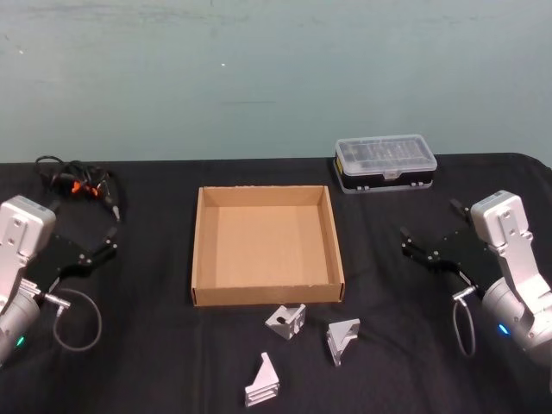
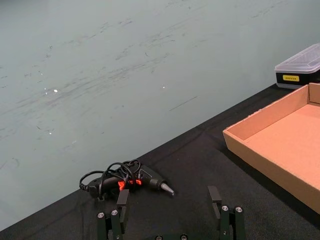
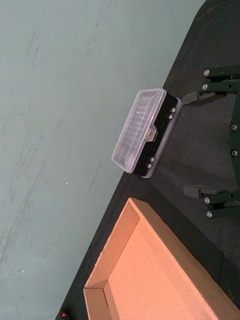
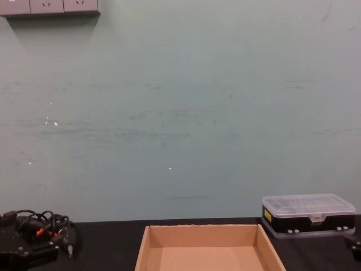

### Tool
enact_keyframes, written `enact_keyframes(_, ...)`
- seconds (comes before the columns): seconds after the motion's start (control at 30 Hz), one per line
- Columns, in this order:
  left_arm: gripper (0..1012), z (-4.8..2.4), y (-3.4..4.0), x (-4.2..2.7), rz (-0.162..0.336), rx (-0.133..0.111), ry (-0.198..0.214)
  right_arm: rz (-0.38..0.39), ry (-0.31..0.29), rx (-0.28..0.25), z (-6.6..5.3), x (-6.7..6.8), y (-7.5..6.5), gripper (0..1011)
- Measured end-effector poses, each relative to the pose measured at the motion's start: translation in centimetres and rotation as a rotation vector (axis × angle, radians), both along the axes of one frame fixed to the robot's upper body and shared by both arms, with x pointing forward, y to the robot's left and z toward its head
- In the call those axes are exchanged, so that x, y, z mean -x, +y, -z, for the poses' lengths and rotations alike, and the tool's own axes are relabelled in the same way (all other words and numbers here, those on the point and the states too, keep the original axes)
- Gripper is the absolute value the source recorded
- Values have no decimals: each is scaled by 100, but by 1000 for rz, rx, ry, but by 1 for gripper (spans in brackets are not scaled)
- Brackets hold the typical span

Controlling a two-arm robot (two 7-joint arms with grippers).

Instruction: Use one hand to pick up the angle iron from the table and place it into the box.

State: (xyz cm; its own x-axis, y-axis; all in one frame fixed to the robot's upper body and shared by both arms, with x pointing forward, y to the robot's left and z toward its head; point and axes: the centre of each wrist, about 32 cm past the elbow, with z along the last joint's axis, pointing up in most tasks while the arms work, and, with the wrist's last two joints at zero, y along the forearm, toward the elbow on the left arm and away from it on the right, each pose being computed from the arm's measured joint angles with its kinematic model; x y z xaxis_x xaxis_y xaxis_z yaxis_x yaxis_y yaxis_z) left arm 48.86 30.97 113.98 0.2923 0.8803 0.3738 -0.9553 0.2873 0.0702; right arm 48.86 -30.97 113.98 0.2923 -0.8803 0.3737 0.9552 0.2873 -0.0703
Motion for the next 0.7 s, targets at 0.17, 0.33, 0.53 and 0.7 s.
enact_keyframes(0.17, 1000, 0, 0, 0, 0, 0, 0, 0, 0, 0, 0, 0, 0, 1000)
enact_keyframes(0.33, 1000, 0, 0, 0, 0, 0, 0, 0, 0, 0, 0, 0, 0, 1000)
enact_keyframes(0.53, 1000, 0, 0, 0, 0, 0, 0, 0, 0, 0, 0, 0, 0, 1000)
enact_keyframes(0.7, 1000, 0, 0, 0, 0, 0, 0, 0, 0, 0, 0, 0, 0, 1000)
